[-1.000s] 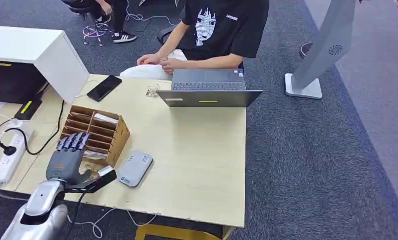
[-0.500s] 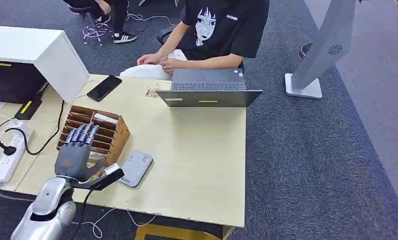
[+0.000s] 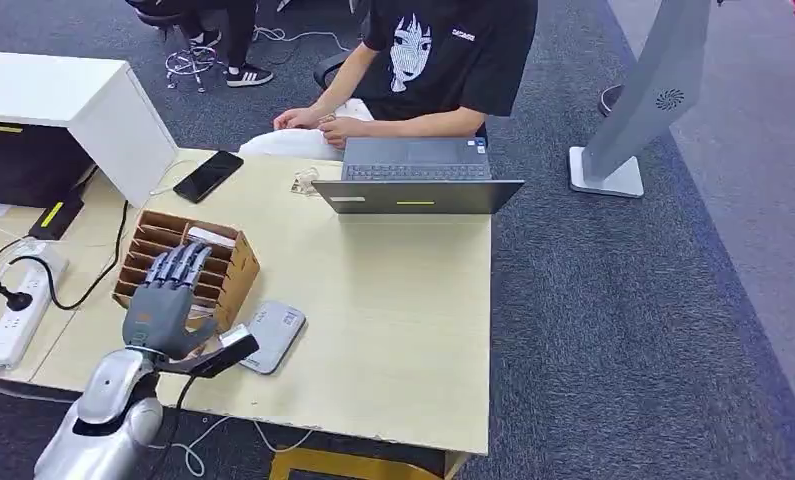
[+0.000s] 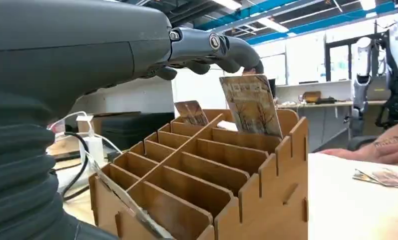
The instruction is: Pass the card to the sensor for recognition and then transmit it.
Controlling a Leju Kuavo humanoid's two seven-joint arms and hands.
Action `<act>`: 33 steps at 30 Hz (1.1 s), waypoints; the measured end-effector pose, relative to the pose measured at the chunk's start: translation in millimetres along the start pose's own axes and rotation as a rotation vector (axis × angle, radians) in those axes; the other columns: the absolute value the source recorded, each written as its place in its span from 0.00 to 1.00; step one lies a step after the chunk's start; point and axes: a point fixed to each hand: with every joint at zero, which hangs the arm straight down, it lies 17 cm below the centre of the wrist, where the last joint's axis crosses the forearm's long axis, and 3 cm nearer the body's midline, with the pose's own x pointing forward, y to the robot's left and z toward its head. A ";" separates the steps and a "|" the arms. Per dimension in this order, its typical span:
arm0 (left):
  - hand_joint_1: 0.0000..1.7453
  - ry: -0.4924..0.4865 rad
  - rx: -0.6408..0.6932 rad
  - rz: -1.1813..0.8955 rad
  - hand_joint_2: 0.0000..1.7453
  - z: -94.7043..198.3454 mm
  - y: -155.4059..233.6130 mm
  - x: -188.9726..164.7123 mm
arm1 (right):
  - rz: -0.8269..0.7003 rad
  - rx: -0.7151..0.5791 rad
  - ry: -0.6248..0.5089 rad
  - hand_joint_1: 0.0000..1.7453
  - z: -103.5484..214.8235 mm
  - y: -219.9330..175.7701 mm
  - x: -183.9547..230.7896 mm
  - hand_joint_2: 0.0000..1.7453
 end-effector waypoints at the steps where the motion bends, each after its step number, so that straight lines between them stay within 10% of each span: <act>1: 0.00 0.000 -0.001 -0.001 1.00 0.1 -0.2 -0.2 | -0.004 0.000 0.005 0.00 0.0 0.1 -2.4 1.00; 33: 0.00 -0.057 -0.291 0.096 1.00 24.6 -42.0 -16.4 | -0.018 -0.007 0.023 0.00 -2.2 -5.3 -7.8 1.00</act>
